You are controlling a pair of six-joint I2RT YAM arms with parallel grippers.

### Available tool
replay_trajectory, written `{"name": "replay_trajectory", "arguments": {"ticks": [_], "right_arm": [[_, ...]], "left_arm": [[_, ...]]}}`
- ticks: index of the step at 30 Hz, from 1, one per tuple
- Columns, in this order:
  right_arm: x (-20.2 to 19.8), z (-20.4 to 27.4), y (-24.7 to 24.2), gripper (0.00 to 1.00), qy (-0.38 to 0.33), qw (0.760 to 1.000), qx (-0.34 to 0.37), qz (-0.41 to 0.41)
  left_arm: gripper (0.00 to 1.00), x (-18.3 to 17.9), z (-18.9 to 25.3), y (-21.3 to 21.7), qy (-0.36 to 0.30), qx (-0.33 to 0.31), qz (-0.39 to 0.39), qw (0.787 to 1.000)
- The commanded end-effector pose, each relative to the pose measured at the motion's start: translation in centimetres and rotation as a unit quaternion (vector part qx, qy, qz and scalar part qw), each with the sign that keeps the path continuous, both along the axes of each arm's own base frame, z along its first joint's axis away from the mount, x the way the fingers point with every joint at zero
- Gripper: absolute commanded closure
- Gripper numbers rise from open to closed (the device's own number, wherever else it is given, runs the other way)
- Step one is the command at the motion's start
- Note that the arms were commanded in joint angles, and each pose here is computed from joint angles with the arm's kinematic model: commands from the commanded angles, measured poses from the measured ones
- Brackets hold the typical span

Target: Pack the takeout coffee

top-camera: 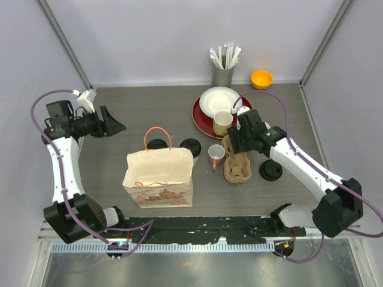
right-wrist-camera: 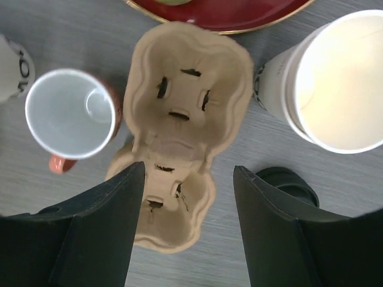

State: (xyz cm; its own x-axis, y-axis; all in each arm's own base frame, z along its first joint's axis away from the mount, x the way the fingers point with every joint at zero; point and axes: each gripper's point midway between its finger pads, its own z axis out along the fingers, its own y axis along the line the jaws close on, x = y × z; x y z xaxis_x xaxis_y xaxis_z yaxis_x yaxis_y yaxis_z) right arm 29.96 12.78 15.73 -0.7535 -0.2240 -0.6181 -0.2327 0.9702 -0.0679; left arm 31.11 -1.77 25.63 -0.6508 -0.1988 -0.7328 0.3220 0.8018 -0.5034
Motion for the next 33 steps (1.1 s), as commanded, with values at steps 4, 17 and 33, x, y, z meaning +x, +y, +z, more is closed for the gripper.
{"name": "replay_trajectory", "arguments": {"ticks": [4, 17, 33], "right_arm": [[2.1, 5.0, 1.5, 0.34, -0.172, 0.97, -0.012, 0.174], [-1.7, 0.4, 2.5, 0.34, -0.113, 0.855, -0.114, 0.493], [-1.8, -4.6, 0.8, 0.41, 0.014, 0.809, -0.144, 0.569]], "left_arm": [[0.29, -0.4, 0.7, -0.5, -0.02, 0.002, -0.013, 1.0], [0.29, -0.1, 1.0, -0.6, -0.026, -0.002, -0.023, 0.999], [0.3, 0.3, 0.7, -0.5, -0.023, -0.001, -0.027, 0.999]]}}
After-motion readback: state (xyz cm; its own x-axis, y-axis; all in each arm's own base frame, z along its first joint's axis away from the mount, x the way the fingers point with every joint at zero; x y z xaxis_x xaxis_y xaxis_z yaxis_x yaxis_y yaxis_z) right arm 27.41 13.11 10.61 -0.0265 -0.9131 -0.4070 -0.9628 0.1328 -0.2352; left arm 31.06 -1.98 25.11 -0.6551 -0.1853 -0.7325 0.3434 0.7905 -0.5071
